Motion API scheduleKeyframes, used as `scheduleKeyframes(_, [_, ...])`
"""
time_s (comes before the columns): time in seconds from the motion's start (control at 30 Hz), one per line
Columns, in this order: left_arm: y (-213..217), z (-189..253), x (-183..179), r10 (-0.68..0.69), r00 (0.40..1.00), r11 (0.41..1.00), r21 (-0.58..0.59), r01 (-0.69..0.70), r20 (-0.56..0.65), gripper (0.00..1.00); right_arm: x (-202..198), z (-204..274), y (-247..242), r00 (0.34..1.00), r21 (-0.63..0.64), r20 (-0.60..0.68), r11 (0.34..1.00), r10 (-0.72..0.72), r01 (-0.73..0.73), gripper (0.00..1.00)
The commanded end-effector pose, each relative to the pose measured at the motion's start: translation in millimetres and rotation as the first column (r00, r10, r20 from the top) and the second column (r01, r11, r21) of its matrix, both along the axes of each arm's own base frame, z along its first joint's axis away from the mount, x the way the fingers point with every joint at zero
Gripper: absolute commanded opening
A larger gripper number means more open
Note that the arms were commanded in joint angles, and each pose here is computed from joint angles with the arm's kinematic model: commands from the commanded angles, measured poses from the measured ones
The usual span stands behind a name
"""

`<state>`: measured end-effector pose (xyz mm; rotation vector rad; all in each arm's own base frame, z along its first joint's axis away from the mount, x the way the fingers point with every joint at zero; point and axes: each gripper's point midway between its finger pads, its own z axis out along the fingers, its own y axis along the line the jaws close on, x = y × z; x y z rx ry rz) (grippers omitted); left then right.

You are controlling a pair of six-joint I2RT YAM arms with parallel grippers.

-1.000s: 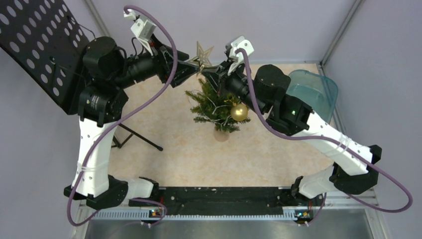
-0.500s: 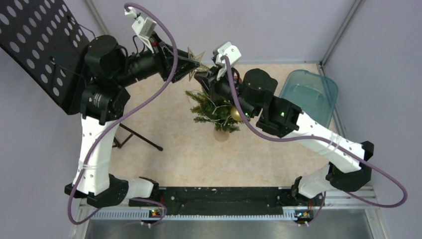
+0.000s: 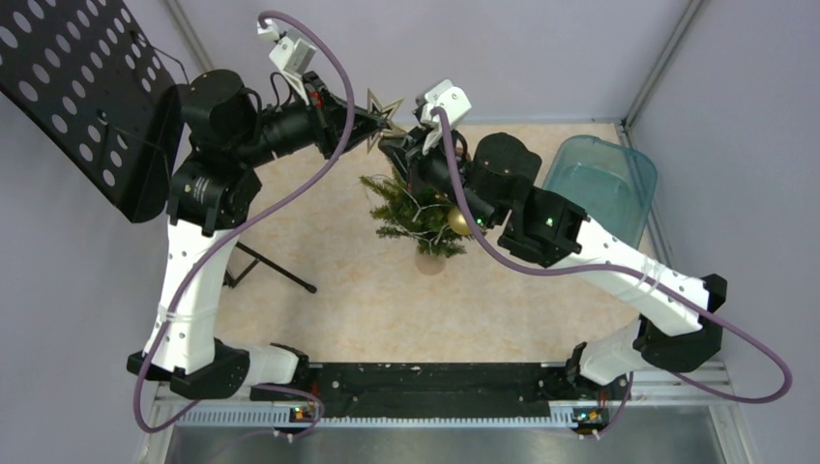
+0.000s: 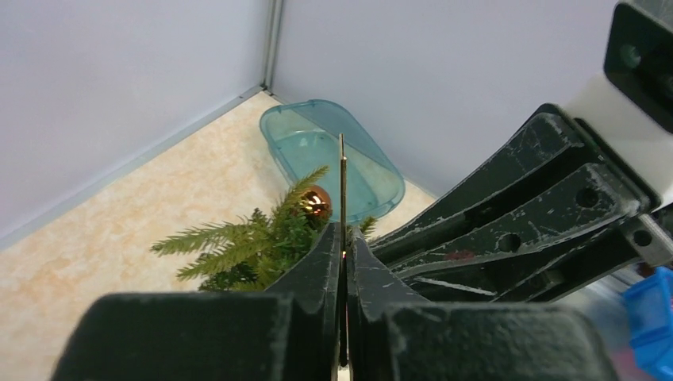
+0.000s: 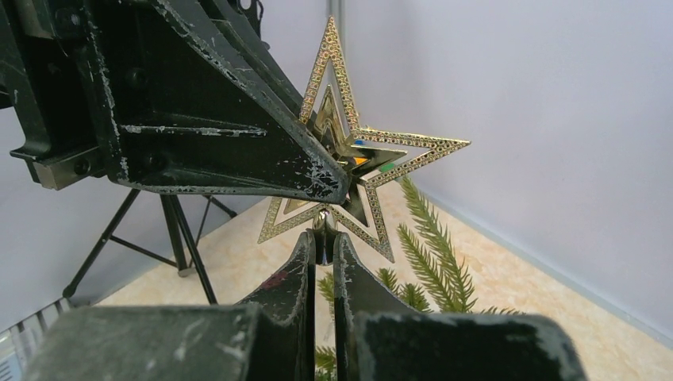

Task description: Decorate the small christmas tree

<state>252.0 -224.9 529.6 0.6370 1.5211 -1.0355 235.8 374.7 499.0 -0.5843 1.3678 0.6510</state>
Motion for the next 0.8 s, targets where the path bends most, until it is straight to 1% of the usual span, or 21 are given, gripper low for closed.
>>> scheduleKeyframes(0.0, [-1.9, 15.1, -3.9, -0.016, 0.998, 0.999, -0.027, 0.018, 0.06, 0.0, -12.4, 26.0, -7.4, 0.999, 0.072, 0.039, 0.997, 0.024, -0.026, 0.0])
scheduleKeyframes(0.03, [-0.9, 14.4, -2.5, -0.007, 0.998, 1.0, -0.025, 0.009, 0.063, 0.0, -12.7, 22.4, -7.2, 0.999, 0.057, 0.033, 0.998, 0.025, -0.027, 0.0])
scheduleKeyframes(0.07, [0.1, 13.4, -1.0, 0.004, 0.998, 1.0, -0.021, -0.002, 0.068, 0.0, -13.2, 20.1, -8.2, 0.999, 0.039, 0.031, 0.999, 0.026, -0.027, 0.16])
scheduleKeyframes(0.1, [2.7, 13.8, 1.1, 0.024, 0.997, 1.0, -0.016, -0.023, 0.079, 0.0, -12.2, 17.2, -11.0, 0.999, 0.016, 0.032, 1.0, 0.017, -0.017, 0.38])
scheduleKeyframes(0.13, [4.7, 13.9, 2.4, 0.038, 0.995, 0.999, -0.01, -0.037, 0.09, 0.0, -11.8, 16.2, -15.9, 1.0, 0.001, 0.031, 1.0, 0.003, -0.003, 0.54])
scheduleKeyframes(0.17, [6.5, 15.7, 2.5, 0.047, 0.993, 0.999, -0.005, -0.047, 0.106, 0.0, -10.8, 14.8, -22.4, 0.999, -0.014, 0.032, 1.0, -0.013, 0.014, 0.67])
scheduleKeyframes(0.2, [7.6, 17.5, 1.9, 0.052, 0.992, 0.999, -0.002, -0.052, 0.117, 0.0, -12.0, 14.4, -29.3, 0.999, -0.03, 0.035, 0.999, -0.021, 0.022, 0.76])
scheduleKeyframes(0.23, [8.1, 20.0, 0.0, 0.05, 0.991, 0.999, -0.001, -0.051, 0.128, 0.0, -14.6, 13.0, -34.7, 0.999, -0.049, 0.035, 0.999, -0.014, 0.016, 0.83])
scheduleKeyframes(0.3, [8.6, 25.6, -6.0, 0.036, 0.989, 0.999, -0.003, -0.036, 0.145, 0.0, -20.7, 5.9, -45.7, 1.0, -0.094, 0.014, 0.995, 0.017, -0.016, 0.94])
scheduleKeyframes(0.37, [8.3, 28.1, -11.1, 0.019, 0.987, 1.0, 0.0, -0.019, 0.159, 0.0, -22.4, -7.0, -59.8, 0.999, -0.128, -0.028, 0.991, 0.03, -0.033, 0.96])
scheduleKeyframes(0.43, [8.8, 27.8, -13.3, 0.014, 0.986, 1.0, 0.01, -0.016, 0.169, 0.0, -20.7, -17.2, -80.9, 0.997, -0.121, -0.064, 0.992, 0.033, -0.04, 0.98])
scheduleKeyframes(0.53, [10.1, 21.9, -14.7, 0.011, 0.985, 0.999, 0.033, -0.017, 0.169, 0.0, -21.0, -26.8, -98.2, 0.987, -0.073, -0.115, 0.99, 0.108, -0.117, 0.98])
scheduleKeyframes(0.67, [13.9, 8.9, -26.6, -0.016, 0.983, 0.996, 0.084, 0.0, 0.185, 0.0, -12.2, -15.9, -115.4, 0.987, -0.023, -0.084, 0.99, 0.135, -0.137, 0.98])
scheduleKeyframes(0.77, [19.1, -10.4, -38.4, -0.057, 0.976, 0.986, 0.168, 0.021, 0.211, 0.0, -1.1, -3.4, -119.2, 0.988, 0.007, -0.063, 0.99, 0.139, -0.139, 0.99])
